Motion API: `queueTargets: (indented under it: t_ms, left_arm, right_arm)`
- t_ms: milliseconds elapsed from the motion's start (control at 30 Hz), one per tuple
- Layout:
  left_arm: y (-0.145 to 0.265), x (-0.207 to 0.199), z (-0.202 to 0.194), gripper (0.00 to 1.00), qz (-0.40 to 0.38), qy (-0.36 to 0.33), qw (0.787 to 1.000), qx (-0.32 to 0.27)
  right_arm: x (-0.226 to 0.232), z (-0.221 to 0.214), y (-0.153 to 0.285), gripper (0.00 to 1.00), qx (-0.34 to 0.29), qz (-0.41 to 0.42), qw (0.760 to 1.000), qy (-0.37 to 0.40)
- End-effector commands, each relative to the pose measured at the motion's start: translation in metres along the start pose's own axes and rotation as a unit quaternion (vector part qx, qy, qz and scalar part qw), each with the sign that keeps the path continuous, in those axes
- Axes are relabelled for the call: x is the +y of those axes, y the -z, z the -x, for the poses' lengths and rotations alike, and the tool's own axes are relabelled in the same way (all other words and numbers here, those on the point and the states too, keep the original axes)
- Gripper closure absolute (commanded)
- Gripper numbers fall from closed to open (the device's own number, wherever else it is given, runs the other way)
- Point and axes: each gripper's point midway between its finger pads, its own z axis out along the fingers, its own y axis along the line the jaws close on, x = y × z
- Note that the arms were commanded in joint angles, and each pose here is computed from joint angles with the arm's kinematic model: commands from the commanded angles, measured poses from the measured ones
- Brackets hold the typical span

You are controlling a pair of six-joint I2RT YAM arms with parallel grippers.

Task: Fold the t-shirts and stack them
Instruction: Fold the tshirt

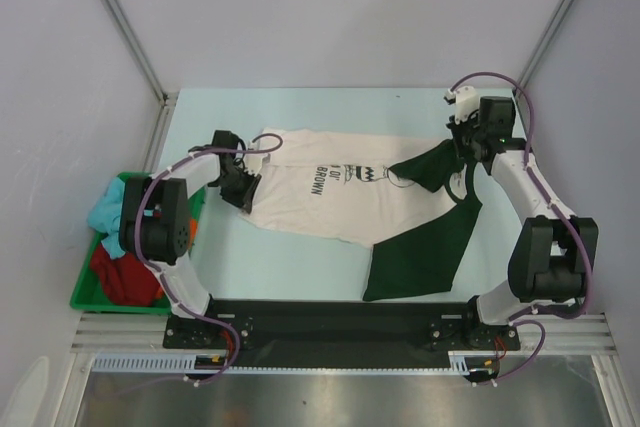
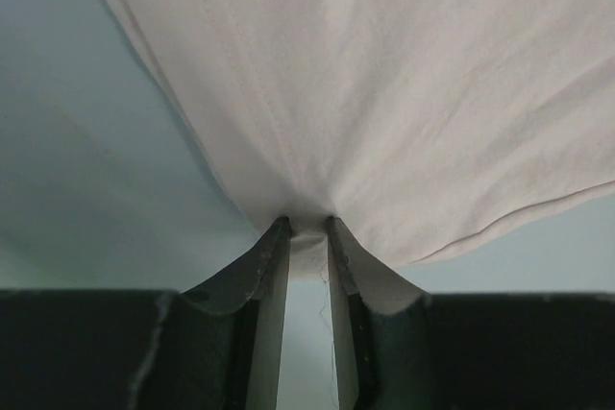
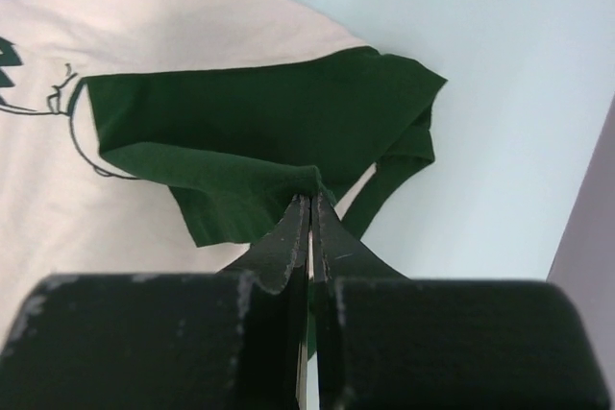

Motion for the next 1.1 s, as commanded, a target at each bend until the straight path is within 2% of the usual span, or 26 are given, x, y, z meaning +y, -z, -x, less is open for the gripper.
queueTargets:
  t_ms: [0, 200, 500, 633, 767, 800, 867, 900, 1000, 1067]
  left_arm:
    - [0.004, -0.004, -0.046, 0.72, 0.007, 0.026, 0.998, 0.063]
    - [0.012, -0.003, -0.037, 0.72, 0.011, 0.023, 0.999, 0.046]
    - [0.059, -0.003, 0.058, 0.7, -0.009, -0.03, 0.998, -0.058]
    - [0.059, -0.01, 0.078, 0.69, -0.018, -0.056, 0.996, -0.068]
    - [0.046, -0.02, 0.079, 0.69, -0.031, -0.055, 0.996, -0.06]
    - [0.043, -0.022, 0.078, 0.69, -0.034, -0.059, 0.996, -0.059]
    - [0.039, -0.029, 0.075, 0.69, -0.041, -0.065, 0.996, -0.052]
    - [0.038, -0.031, 0.075, 0.69, -0.043, -0.066, 0.996, -0.051]
    - [0.038, -0.04, 0.079, 0.69, -0.051, -0.073, 0.995, -0.055]
    - [0.039, -0.045, 0.084, 0.69, -0.051, -0.081, 0.994, -0.061]
  right_arm:
    - [-0.026, 0.026, 0.004, 1.0, -0.038, -0.034, 0.999, 0.0]
    - [-0.026, 0.025, 0.002, 1.0, -0.039, -0.034, 0.999, 0.0]
    - [-0.035, 0.04, -0.003, 1.0, -0.052, -0.037, 0.998, 0.007]
    - [-0.048, 0.044, -0.016, 1.0, -0.055, -0.046, 0.997, 0.0]
    - [-0.06, 0.046, -0.046, 1.0, -0.061, -0.053, 0.997, 0.014]
    - [-0.065, 0.042, -0.064, 0.98, -0.051, -0.054, 0.997, 0.016]
    - [-0.079, 0.037, -0.077, 0.72, -0.018, -0.076, 0.997, 0.013]
    - [-0.087, 0.035, -0.078, 0.53, -0.002, -0.084, 0.996, 0.004]
    - [-0.085, 0.045, -0.056, 0.46, -0.01, -0.049, 0.999, -0.005]
    - [-0.055, 0.037, -0.032, 0.44, -0.036, -0.006, 0.999, 0.035]
